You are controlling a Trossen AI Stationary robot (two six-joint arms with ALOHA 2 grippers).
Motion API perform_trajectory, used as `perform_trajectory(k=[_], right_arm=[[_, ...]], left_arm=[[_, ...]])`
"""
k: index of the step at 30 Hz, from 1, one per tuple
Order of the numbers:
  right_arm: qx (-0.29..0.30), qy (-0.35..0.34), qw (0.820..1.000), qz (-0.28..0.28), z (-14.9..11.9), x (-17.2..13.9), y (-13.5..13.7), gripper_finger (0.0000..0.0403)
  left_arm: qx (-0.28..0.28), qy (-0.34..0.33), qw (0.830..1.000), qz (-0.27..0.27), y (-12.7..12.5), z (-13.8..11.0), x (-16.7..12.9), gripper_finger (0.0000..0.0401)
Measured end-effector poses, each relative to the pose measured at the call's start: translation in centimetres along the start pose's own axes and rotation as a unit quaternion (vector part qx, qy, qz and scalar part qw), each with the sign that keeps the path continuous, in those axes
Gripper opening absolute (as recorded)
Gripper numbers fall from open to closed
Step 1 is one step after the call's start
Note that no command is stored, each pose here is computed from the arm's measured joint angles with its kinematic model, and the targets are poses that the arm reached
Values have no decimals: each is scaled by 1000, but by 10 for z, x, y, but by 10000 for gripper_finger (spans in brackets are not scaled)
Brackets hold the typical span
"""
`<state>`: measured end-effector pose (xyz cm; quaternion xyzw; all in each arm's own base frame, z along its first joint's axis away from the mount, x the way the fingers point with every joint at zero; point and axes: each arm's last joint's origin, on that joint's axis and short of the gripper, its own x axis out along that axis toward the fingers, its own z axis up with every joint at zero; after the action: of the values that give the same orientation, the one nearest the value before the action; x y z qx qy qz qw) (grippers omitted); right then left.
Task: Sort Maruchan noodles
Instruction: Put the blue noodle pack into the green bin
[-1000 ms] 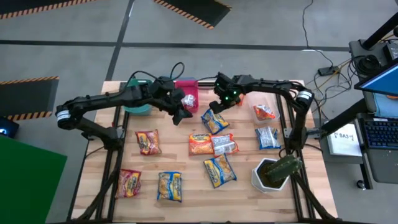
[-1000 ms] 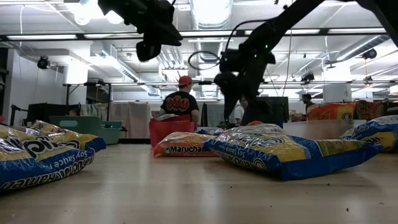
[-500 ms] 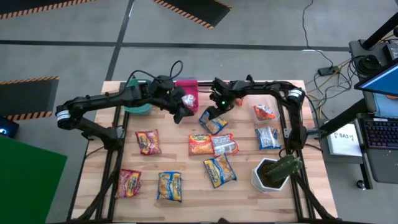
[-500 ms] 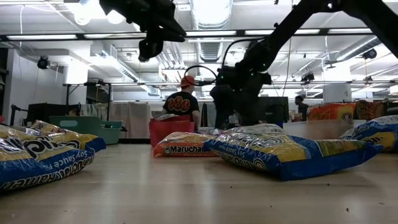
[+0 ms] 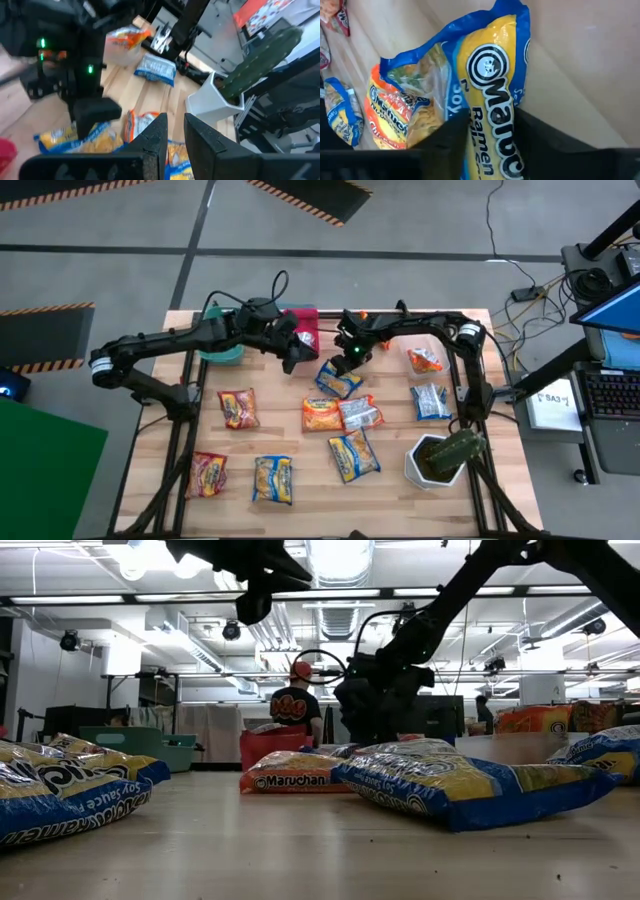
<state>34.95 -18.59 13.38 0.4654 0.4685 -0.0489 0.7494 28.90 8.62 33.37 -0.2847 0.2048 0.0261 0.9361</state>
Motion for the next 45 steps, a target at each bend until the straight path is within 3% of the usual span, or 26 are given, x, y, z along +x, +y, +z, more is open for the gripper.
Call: perform_trajectory(k=[6, 16, 21, 28, 34, 39, 45], right_arm=[[-11, 2, 1000, 18, 0, -3, 2, 20], [-81, -52, 994, 44, -3, -48, 42, 14], [-169, -114, 978, 41, -14, -89, 77, 13], [-318, -217, 923, -29, -48, -136, 132, 13], [-358, -288, 885, -68, -72, -164, 160, 13], [-370, -314, 871, -73, -81, -178, 168, 13], [-389, -309, 865, -65, -82, -178, 169, 12]], left_arm=[[6, -22, 1000, -10, -2, 4, 0, 46], [-9, -36, 999, -13, -3, 7, 0, 46], [-28, -75, 996, -25, -3, 16, -3, 56], [-29, -84, 996, -14, 4, 20, -6, 134], [-12, -90, 996, 5, 8, 20, -6, 234], [38, -85, 995, -31, 7, 21, 0, 280], [34, -79, 996, -30, 16, 19, 15, 282]])
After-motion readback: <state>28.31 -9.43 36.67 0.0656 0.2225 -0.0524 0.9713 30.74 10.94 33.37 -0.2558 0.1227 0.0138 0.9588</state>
